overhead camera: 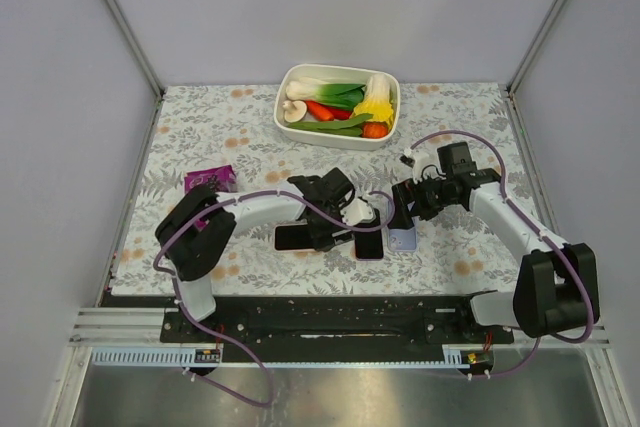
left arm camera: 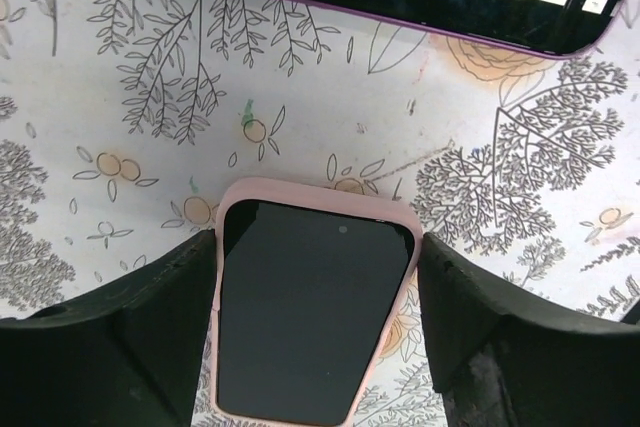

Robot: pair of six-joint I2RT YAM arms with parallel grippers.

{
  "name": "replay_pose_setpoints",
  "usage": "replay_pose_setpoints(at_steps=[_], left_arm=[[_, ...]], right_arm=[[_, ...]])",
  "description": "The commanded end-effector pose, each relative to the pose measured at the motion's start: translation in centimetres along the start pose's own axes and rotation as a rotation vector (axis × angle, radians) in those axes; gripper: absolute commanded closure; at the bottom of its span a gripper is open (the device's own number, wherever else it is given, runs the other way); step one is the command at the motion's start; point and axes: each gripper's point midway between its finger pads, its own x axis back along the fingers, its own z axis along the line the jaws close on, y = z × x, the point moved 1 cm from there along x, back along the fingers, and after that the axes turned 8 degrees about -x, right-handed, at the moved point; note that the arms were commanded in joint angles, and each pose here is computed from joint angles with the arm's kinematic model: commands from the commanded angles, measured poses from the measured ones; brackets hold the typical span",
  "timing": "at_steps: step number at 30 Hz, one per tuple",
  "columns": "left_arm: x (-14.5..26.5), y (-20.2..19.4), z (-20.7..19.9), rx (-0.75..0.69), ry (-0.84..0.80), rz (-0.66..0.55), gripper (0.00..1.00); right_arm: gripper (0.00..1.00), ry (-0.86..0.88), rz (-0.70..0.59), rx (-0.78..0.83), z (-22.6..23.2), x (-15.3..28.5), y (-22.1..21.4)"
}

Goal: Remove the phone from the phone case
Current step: Pick up the phone at the center of the board.

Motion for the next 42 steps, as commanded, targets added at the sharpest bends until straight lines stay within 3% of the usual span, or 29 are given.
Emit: replay_pose_setpoints(at_steps=[1, 7, 12, 22, 42], left_arm=[[4.3, 3.0, 0.7, -0.002, 0.053, -0.150, 1.00], [8.5, 5.6, 1.9, 0.003, 0.136, -0.316, 1.00], [9.4, 6.6, 2.5, 0.014, 0.170, -0.371, 1.00], [8.8, 7.5, 3.4, 0.041, 0.187, -0.376, 1.00], [8.5, 8.2, 4.6, 0.108, 0.223, -0.376, 1.00]], right_arm=[[0.00, 0.038, -0.057, -0.035, 0.5, -0.1, 2.2], [0.01, 0.110, -0.146, -0.076, 1.6, -0.6, 5.1], [0.01, 0.165, -0.166, -0.050, 3.6, -1.8, 7.7], [0.03, 0.218, -0.116, -0.054, 6.9, -5.5, 9.6], [0.07, 0.270, -0.013, -0.049, 9.0, -9.7, 6.7]])
